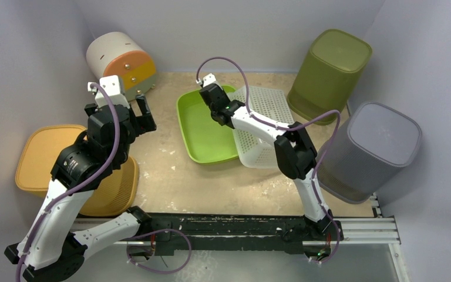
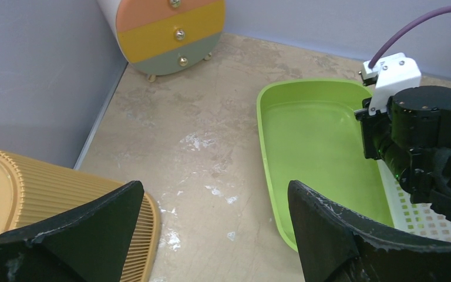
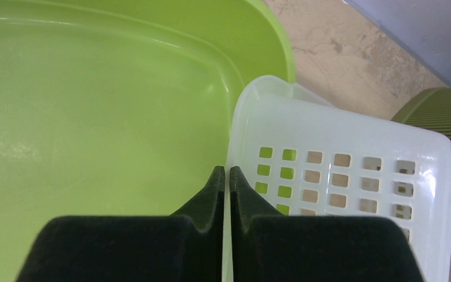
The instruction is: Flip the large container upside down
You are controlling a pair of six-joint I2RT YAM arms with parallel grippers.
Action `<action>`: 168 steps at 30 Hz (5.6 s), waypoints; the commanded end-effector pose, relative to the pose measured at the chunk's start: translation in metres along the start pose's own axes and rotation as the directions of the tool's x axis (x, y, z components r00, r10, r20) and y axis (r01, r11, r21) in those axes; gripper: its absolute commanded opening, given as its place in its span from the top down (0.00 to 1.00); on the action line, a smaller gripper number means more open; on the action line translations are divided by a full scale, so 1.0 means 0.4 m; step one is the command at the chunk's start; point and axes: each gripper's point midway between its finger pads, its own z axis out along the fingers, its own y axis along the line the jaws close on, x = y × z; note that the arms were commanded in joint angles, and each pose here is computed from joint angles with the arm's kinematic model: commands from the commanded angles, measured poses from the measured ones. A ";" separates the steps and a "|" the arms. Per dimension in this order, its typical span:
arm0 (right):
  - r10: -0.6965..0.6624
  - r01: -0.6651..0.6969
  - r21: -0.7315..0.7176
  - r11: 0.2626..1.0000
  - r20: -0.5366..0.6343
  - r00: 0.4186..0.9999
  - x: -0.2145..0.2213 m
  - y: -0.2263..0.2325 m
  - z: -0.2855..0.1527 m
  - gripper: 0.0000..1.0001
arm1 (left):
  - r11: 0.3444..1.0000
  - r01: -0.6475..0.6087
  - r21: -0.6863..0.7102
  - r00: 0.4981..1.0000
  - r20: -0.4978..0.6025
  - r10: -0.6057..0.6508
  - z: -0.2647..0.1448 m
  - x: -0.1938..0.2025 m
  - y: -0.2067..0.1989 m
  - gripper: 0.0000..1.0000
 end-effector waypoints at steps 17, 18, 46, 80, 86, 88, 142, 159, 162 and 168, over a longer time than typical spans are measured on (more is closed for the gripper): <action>0.108 -0.024 -0.363 0.931 0.213 0.971 -0.201 0.092 -0.254 0.42 | 0.999 0.052 0.009 0.998 0.046 -0.053 -0.006 -0.069 -0.018 0.10; 0.115 -0.021 -0.402 0.915 0.212 0.970 -0.198 0.122 -0.267 0.42 | 0.998 0.057 0.009 0.997 0.051 -0.058 -0.007 -0.075 -0.018 0.10; 0.094 -0.063 -0.585 0.808 0.022 0.995 -0.025 0.519 -0.259 0.65 | 0.991 0.130 0.033 0.980 0.149 -0.134 -0.063 -0.181 0.010 0.10; 0.350 -0.163 -0.805 0.570 0.059 0.935 -0.240 0.596 -0.386 1.00 | 0.990 0.137 0.011 0.979 0.152 -0.137 -0.080 -0.167 0.043 0.10; 0.439 -0.180 -0.846 0.501 0.069 0.896 -0.324 0.572 -0.446 1.00 | 0.990 0.138 0.018 0.978 0.154 -0.139 -0.083 -0.180 0.039 0.10; 0.480 -0.199 -0.852 0.484 0.069 0.874 -0.358 0.554 -0.466 1.00 | 0.990 0.142 0.022 0.977 0.157 -0.144 -0.087 -0.184 0.040 0.10; 0.796 -0.857 -0.480 -0.188 -0.585 0.153 0.052 0.176 -0.037 1.00 | 0.998 0.054 -0.006 0.993 0.102 -0.054 -0.028 -0.181 -0.019 0.10; 0.841 -0.865 -0.498 0.067 -0.439 0.317 0.081 0.141 0.004 1.00 | 0.999 0.036 0.003 0.996 0.080 -0.036 0.010 -0.144 -0.052 0.10; 0.838 -0.852 -0.504 0.144 -0.396 0.376 0.061 0.133 0.000 1.00 | 0.999 0.037 0.007 0.997 0.074 -0.037 0.012 -0.139 -0.054 0.10; 0.818 -0.818 -0.486 0.308 -0.304 0.489 0.015 0.112 -0.010 0.74 | 0.999 0.045 0.014 0.996 0.078 -0.046 0.010 -0.141 -0.056 0.10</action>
